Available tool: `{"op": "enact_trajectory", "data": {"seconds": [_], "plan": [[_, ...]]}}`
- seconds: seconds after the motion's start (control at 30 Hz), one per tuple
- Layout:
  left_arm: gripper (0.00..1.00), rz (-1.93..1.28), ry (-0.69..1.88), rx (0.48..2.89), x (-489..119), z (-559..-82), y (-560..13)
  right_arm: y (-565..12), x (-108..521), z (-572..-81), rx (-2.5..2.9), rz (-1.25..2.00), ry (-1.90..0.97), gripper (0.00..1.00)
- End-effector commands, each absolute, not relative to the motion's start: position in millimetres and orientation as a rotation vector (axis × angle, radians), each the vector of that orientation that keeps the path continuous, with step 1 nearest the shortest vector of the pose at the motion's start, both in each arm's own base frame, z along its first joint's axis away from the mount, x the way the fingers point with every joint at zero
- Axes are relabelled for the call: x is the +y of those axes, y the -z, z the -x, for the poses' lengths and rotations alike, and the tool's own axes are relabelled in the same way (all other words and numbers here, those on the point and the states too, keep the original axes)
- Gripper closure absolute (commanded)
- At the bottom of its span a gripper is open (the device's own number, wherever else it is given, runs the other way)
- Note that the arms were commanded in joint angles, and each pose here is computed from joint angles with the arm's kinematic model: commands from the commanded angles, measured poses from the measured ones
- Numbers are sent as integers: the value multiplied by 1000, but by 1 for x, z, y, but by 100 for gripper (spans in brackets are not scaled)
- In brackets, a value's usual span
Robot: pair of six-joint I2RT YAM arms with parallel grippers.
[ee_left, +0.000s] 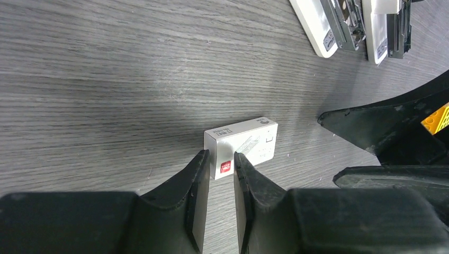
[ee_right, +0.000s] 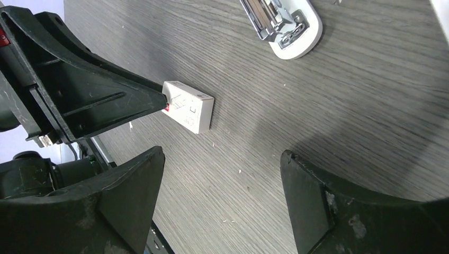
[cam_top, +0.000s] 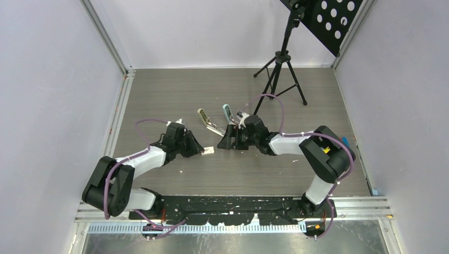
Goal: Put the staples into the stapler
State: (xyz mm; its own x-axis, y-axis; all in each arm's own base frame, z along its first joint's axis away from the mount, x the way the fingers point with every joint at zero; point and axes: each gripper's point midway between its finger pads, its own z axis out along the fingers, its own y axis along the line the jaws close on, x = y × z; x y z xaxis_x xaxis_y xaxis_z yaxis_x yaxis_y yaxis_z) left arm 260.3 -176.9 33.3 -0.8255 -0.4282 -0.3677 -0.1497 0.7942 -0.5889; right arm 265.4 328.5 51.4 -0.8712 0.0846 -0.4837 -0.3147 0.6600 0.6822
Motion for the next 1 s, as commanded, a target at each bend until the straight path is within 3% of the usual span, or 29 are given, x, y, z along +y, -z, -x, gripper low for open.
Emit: {"op": "enact_trajectory", "data": {"seconds": [0.0,0.2,0.5,0.97], "plan": [[75,448,815,2468,-182,-264,-32,-70,352,-274,2313,203,-1197,17],[74,468,823,2469,-181,-265,-29,-63,358,-276,2335,257,-1185,24],[73,457,875,2474,-186,-267,-29,-55,353,-269,2350,524,-1037,24],[74,340,918,2497,-194,-267,-38,-83,348,-254,1925,1271,-708,21]]}}
